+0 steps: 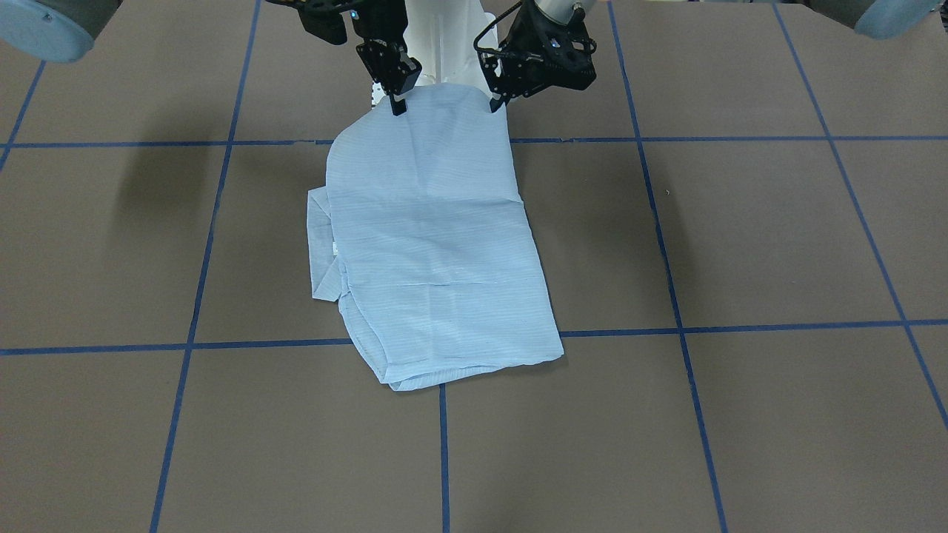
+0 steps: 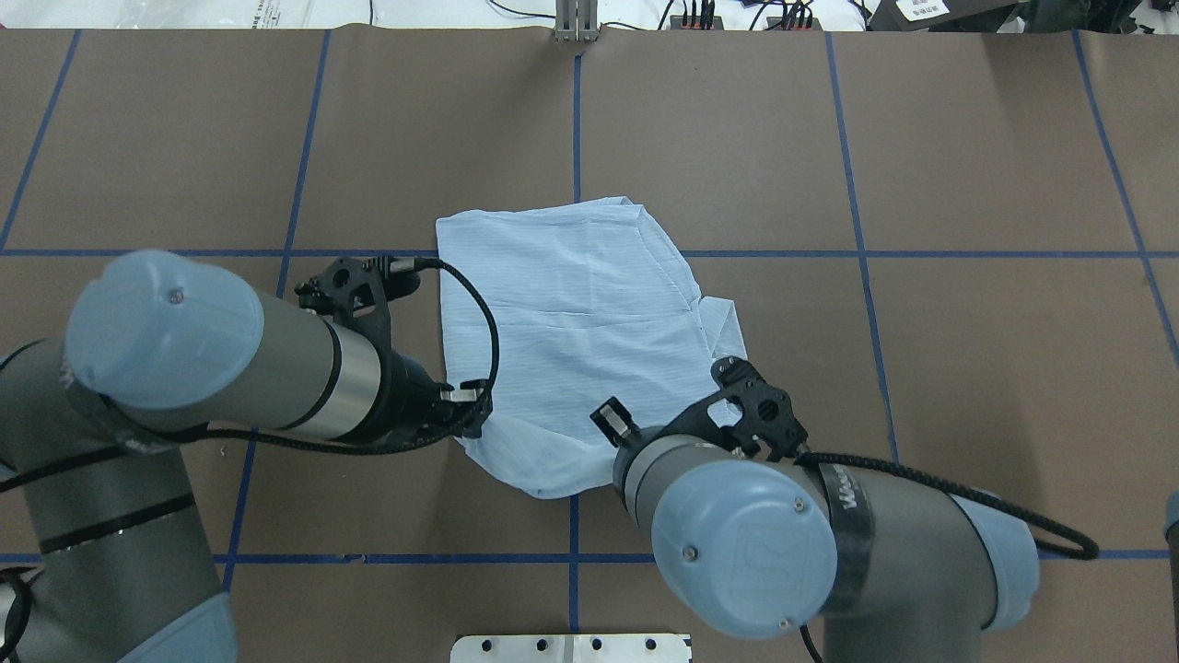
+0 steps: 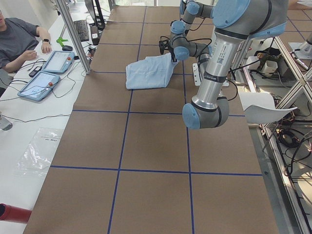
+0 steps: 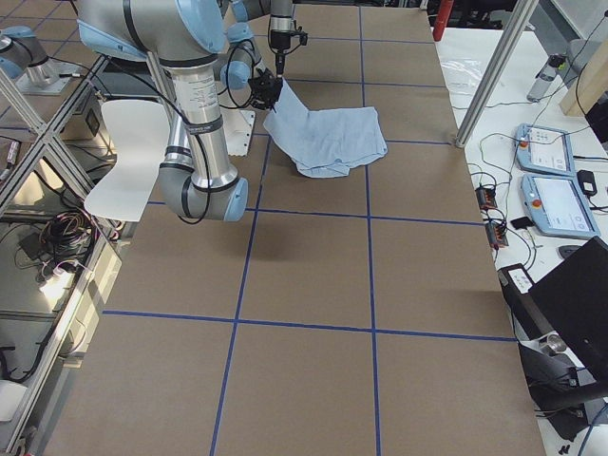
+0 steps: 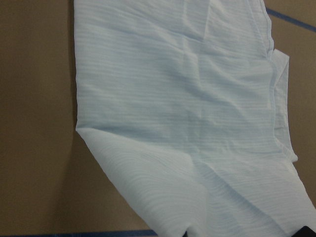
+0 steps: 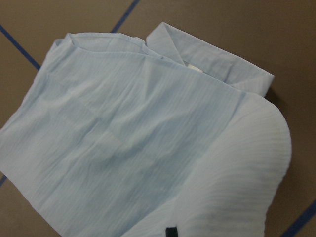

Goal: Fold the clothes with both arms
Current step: 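Lift the near edge with both grippers and fold it toward the far edge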

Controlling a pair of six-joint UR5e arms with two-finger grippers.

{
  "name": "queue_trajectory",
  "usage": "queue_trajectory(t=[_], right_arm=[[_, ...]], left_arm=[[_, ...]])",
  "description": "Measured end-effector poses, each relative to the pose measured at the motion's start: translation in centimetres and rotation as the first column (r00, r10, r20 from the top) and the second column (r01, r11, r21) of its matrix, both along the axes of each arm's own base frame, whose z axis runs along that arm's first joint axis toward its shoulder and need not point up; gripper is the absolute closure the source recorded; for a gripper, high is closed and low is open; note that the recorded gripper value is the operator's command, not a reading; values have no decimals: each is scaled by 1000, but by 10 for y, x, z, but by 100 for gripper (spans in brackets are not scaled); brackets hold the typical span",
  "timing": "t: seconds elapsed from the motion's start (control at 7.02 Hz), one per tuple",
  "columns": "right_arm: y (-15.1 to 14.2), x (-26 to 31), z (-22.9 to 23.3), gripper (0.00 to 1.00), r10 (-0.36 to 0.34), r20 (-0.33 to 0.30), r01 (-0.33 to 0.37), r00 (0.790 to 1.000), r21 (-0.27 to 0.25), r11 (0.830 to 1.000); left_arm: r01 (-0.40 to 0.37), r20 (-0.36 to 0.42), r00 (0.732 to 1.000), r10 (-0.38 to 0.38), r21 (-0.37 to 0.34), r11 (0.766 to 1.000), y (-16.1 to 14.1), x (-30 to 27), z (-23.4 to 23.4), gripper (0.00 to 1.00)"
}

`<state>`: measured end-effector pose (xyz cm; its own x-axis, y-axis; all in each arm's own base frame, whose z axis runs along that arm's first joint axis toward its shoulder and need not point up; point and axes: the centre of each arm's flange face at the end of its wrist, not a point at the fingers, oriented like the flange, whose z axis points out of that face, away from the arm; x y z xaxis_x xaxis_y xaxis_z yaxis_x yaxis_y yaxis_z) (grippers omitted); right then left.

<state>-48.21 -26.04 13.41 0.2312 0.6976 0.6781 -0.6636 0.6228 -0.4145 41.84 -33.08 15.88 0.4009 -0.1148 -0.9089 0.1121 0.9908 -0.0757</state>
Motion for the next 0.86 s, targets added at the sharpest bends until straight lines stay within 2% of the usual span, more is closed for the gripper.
queue_trajectory(t=[0.29,0.57,0.86], right_arm=[[-65,-4,-11,100,43,-40,-39,998,78,996],[-131,-33,-6,100,71,-84,-58,994,143,988],[-199,-87,11,100,92,-112,-71,989,175,982]], left_arm=[[44,42,998,-46,32,998,-55,-1,5,100],[68,110,991,-74,53,996,-105,13,21,100],[97,161,981,-108,70,993,-151,36,35,100]])
